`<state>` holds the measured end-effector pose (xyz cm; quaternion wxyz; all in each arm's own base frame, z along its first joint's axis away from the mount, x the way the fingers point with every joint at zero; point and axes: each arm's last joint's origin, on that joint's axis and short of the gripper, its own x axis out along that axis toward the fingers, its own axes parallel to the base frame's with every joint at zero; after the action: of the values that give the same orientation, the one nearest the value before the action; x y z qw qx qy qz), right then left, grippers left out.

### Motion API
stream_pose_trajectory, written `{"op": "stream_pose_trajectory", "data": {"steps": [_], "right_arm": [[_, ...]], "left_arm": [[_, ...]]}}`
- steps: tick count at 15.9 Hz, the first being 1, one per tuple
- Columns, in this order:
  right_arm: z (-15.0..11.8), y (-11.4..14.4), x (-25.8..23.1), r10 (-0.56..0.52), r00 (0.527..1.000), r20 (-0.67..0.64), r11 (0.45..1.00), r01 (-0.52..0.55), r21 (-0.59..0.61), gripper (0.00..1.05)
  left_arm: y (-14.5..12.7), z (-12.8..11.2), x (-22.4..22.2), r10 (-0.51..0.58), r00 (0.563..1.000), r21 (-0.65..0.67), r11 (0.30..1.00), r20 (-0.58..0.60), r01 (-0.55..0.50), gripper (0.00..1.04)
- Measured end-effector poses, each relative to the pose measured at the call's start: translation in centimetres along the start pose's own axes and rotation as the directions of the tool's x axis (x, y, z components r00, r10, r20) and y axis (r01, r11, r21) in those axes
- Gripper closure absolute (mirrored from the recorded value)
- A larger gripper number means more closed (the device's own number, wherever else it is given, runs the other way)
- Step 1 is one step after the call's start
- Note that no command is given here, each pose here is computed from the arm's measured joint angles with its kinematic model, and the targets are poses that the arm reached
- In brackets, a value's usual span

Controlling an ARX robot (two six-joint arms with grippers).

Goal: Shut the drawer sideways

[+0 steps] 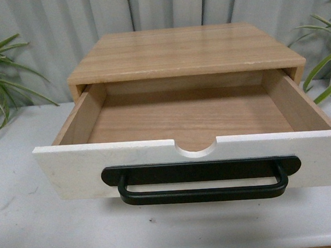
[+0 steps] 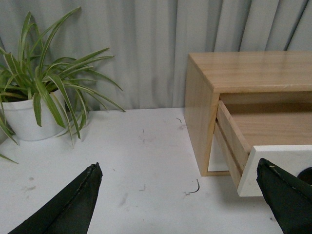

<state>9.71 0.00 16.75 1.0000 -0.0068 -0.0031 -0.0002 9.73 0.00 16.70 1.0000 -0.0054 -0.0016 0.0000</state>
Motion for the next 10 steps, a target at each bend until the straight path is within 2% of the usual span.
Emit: {"op": "stream_pose_trajectory", "data": {"steps": [10], "right_arm": [[0.0, 0.0, 0.0, 0.0, 1.0, 0.0, 1.0, 0.0, 0.0, 0.06]], "left_arm": [[0.0, 0.0, 0.0, 0.0, 1.0, 0.0, 1.0, 0.0, 0.0, 0.07]]}}
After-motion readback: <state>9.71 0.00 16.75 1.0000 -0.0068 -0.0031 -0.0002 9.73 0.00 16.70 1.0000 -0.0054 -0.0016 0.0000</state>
